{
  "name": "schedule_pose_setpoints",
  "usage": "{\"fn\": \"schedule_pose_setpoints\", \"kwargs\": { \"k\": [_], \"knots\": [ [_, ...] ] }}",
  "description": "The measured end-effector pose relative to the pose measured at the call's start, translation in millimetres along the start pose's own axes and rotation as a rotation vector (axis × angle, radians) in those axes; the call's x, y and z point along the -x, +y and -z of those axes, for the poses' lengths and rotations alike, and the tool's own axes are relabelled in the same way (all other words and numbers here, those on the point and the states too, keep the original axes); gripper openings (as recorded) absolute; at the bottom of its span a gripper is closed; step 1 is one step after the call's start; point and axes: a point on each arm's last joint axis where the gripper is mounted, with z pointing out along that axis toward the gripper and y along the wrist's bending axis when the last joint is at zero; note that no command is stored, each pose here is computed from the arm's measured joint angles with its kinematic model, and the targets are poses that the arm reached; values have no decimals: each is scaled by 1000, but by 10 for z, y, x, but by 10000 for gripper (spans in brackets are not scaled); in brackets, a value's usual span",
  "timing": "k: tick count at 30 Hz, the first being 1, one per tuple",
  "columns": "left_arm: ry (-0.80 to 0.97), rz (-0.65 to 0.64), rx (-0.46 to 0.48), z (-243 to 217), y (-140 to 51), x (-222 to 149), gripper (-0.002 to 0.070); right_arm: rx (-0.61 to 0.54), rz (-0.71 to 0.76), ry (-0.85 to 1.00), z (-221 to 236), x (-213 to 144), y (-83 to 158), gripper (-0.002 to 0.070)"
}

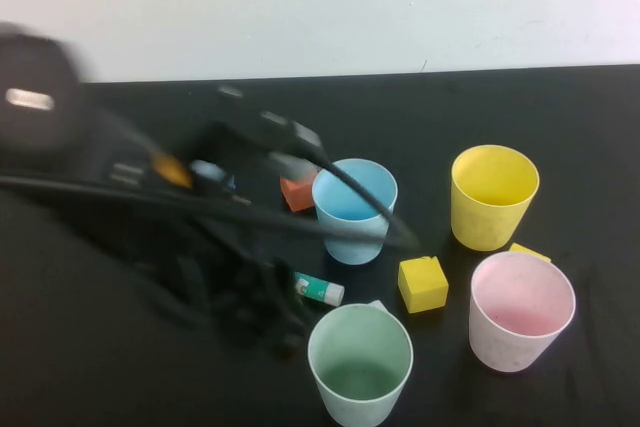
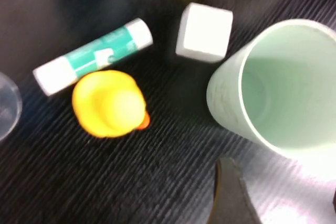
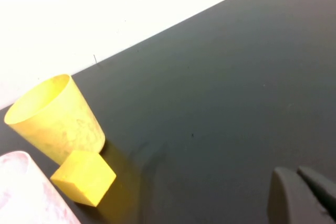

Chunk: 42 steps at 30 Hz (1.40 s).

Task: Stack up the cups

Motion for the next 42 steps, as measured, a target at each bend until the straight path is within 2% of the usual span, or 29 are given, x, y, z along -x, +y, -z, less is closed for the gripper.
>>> {"fn": "schedule_pose_setpoints", "kwargs": {
  "k": [4,7,12,21,23,25,26,29,34,39,42],
  "knots": [
    [72,-71,79,-265,-145,206,375,0,1,0,0,0,0,-3],
    [103,-91,130,-415,-149,348,375,0,9,0,0,0,0,-3],
    [149,-69,125,-586,-111,496,375,1,15,0,0,0,0,-3],
    [251,-14,118,-911,-35,512,359,1,17,0,0,0,0,-3],
    [268,-2,120,-974,-18,509,282,1,23,0,0,0,0,-3],
    [275,1,119,-1003,-11,507,143,1,30,0,0,0,0,-3],
    [281,2,119,-1018,-8,504,96,1,30,0,0,0,0,-3],
    [303,6,115,-1009,-13,488,31,1,34,0,0,0,0,-3],
    [264,10,115,-734,-82,521,8,1,34,0,0,0,0,-3],
    [46,4,134,20,-255,623,8,1,36,0,0,0,0,-3],
    [-103,-7,178,417,-312,693,7,1,37,0,0,0,0,-3]
  ]
}}
